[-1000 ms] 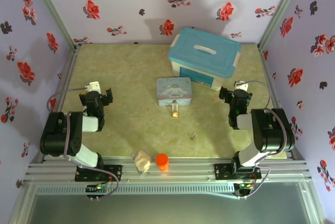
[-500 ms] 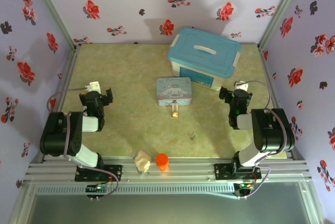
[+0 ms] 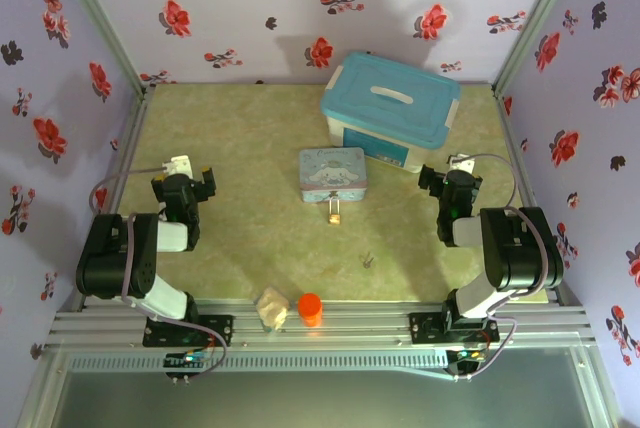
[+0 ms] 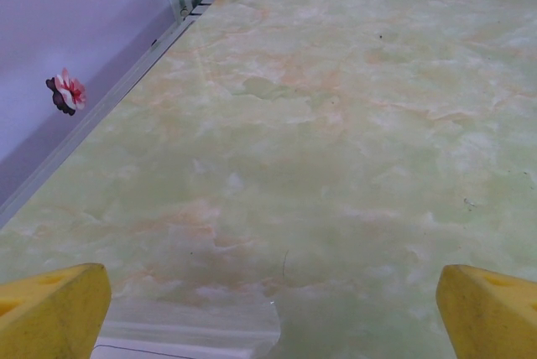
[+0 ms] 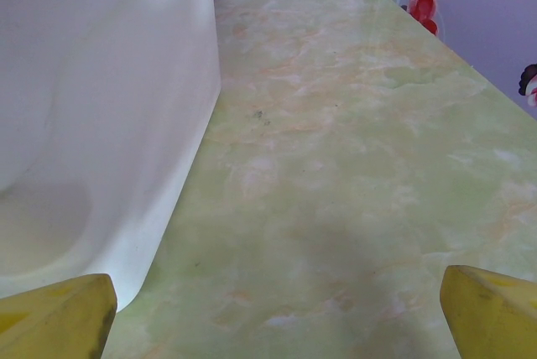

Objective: Unlock the padlock with the key

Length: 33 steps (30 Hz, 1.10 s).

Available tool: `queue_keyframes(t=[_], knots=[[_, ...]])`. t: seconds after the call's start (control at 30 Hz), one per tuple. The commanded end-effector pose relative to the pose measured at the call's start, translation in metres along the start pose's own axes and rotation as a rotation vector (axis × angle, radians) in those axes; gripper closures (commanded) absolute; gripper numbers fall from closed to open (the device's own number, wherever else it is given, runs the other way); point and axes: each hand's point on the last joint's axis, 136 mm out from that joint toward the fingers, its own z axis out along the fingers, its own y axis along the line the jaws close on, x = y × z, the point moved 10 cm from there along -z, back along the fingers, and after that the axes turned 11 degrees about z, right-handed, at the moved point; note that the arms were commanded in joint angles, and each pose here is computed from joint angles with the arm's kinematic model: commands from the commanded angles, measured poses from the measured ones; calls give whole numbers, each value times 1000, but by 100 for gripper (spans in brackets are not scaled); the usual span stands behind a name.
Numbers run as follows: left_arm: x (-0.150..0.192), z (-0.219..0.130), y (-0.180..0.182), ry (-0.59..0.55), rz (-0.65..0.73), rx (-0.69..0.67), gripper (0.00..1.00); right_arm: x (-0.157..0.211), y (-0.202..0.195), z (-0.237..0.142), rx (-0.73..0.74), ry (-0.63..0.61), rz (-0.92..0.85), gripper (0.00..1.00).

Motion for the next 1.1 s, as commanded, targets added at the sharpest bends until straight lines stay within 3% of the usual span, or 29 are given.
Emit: queue_keyframes(t=[0.0, 0.17, 0.3, 0.4, 0.5, 0.63, 0.7, 0.87, 1.07], knots=[[-9, 1, 1, -52, -7, -2, 0, -8, 1, 1, -8, -26, -1, 1], [-32, -20, 5, -90, 28, 14, 0, -27, 11, -6, -65, 23, -39, 1], [-53, -41, 12, -147, -4, 2, 0, -48, 12, -24, -21, 19, 12, 1], [-70, -58, 21, -199, -147, 7, 0, -61, 12, -45, -35, 17, 98, 1], [-84, -75, 25, -204, -411, 91, 0, -68, 3, -71, 46, 37, 367, 1], [-61, -97, 18, -254, -674, 294, 0, -58, 9, -100, -93, 221, 422, 1], [-59, -101, 14, -187, -757, 361, 0, -48, 11, -110, -158, 315, 454, 1], [-81, -117, -12, 104, -617, 535, 0, -20, 21, -132, -220, 543, 463, 1], [-104, -151, -59, 234, -361, 715, 0, 12, 34, -162, -154, 640, 348, 10]])
